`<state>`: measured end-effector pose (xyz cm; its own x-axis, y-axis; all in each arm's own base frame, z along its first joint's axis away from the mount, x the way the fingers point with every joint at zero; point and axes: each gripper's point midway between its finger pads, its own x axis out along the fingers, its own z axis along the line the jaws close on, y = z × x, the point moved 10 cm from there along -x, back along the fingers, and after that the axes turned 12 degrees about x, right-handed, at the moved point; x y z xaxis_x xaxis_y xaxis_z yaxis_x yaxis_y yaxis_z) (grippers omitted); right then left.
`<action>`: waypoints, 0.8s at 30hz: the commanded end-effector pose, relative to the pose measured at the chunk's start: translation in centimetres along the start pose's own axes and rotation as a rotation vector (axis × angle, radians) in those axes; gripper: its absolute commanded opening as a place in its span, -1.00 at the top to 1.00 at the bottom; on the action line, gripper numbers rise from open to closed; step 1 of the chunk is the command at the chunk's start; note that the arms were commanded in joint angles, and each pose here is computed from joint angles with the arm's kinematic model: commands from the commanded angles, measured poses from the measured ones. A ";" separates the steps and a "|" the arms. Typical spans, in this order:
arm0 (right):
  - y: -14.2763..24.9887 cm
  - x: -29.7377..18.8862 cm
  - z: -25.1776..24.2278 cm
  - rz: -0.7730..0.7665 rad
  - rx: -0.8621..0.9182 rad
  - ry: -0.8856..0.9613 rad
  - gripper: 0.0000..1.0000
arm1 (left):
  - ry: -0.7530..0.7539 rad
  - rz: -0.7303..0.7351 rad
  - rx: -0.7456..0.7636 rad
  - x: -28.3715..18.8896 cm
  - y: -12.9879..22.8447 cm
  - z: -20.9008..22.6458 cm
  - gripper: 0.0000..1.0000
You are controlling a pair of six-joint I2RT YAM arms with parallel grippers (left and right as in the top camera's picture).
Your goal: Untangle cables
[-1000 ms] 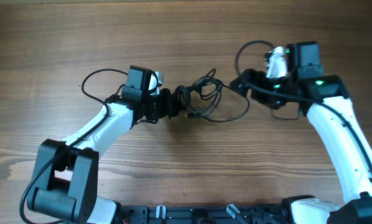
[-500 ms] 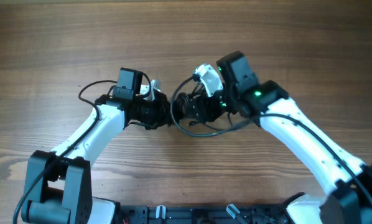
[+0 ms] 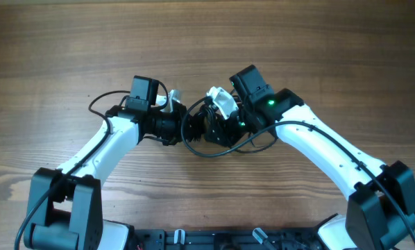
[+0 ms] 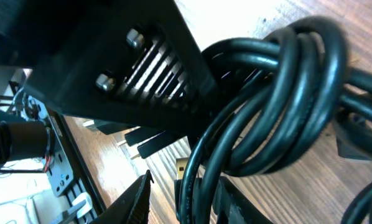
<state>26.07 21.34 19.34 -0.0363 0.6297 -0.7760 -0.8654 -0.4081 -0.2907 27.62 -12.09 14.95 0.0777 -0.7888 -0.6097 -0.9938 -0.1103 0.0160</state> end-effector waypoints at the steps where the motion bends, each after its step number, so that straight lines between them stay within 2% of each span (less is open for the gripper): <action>1: 0.1 0.3 -0.3 0.028 0.004 0.039 0.48 | 0.060 0.010 0.037 -0.4 0.1 -1.0 0.92; 3: 0.1 0.3 -0.3 0.024 0.031 0.038 0.88 | 0.059 0.011 0.036 -0.4 0.1 -1.0 0.92; 4: -0.1 0.3 -0.2 0.014 0.062 0.031 0.91 | 0.059 0.010 0.037 -0.4 0.1 -0.9 0.92; 8: -0.7 -1.4 2.1 -0.025 0.029 -0.136 0.91 | 0.015 -0.008 0.028 -0.4 0.0 -0.6 0.92; 13: -0.7 -6.8 5.9 -0.162 -0.017 -0.215 0.91 | -0.017 -0.017 0.018 -0.4 0.1 -0.3 0.92; 16: 0.3 -10.6 8.2 -0.248 -0.073 -0.321 0.91 | -0.029 -0.021 0.016 -0.4 0.1 -0.2 0.92; 21: 1.1 -16.6 7.9 -0.446 -0.031 -0.334 0.91 | -0.035 -0.022 0.013 -0.4 0.1 -0.1 0.92; 24: 1.0 -19.8 6.0 -0.582 0.074 -0.296 0.91 | -0.066 -0.031 0.005 -0.4 0.1 0.1 0.92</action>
<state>23.20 14.89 34.75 0.2456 0.8796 -0.4075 -0.8219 -0.0339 -0.5686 27.36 -12.05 14.90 0.0680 -0.7815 -0.6201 -0.9940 -0.1065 0.0252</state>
